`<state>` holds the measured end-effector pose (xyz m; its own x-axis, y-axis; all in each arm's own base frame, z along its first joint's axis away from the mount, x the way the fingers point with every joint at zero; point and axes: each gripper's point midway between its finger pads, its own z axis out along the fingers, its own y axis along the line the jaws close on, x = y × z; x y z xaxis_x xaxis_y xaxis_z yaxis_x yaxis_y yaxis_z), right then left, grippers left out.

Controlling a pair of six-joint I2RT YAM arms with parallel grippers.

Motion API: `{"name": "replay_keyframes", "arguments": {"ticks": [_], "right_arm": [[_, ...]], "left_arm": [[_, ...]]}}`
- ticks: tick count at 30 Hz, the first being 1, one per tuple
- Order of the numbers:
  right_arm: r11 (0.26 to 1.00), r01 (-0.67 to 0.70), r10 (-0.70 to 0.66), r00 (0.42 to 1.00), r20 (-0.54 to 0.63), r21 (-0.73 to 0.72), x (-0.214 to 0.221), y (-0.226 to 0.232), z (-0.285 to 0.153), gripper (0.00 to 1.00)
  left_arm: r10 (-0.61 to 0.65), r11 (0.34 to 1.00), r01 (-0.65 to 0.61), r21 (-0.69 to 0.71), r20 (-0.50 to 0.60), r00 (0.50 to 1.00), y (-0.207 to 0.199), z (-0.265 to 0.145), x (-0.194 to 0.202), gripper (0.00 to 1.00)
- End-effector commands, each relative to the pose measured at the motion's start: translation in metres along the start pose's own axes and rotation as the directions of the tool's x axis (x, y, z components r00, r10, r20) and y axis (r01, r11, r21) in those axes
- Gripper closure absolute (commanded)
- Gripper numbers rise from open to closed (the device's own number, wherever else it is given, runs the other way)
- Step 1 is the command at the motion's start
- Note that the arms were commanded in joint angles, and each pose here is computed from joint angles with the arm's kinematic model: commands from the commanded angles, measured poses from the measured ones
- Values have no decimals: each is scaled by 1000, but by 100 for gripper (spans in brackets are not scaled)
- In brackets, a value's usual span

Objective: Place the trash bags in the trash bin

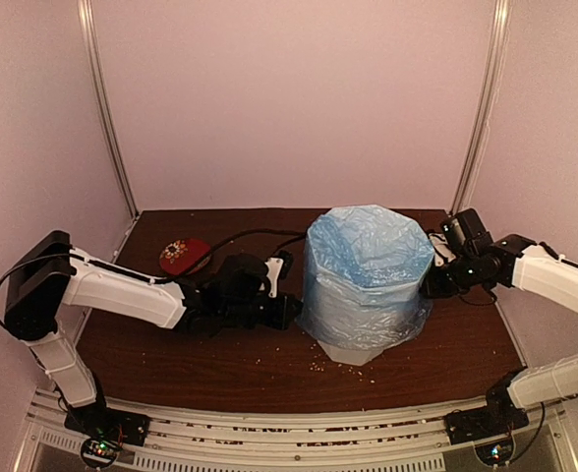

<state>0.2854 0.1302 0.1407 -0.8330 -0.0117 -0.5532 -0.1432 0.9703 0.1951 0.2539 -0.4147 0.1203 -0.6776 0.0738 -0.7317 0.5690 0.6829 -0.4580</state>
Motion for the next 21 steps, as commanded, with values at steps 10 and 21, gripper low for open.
{"name": "replay_keyframes", "arguments": {"ticks": [10,21], "right_arm": [[997,-46,24,946,324,63,-74,-7,-143,44],[983,127,-65,918,392,-134,-118,61,-194,73]], "left_arm": [[1,996,8,-93,96,995,-13,-79,-30,37],[6,998,-2,-64,74,997,-26,-132,31,33]]}}
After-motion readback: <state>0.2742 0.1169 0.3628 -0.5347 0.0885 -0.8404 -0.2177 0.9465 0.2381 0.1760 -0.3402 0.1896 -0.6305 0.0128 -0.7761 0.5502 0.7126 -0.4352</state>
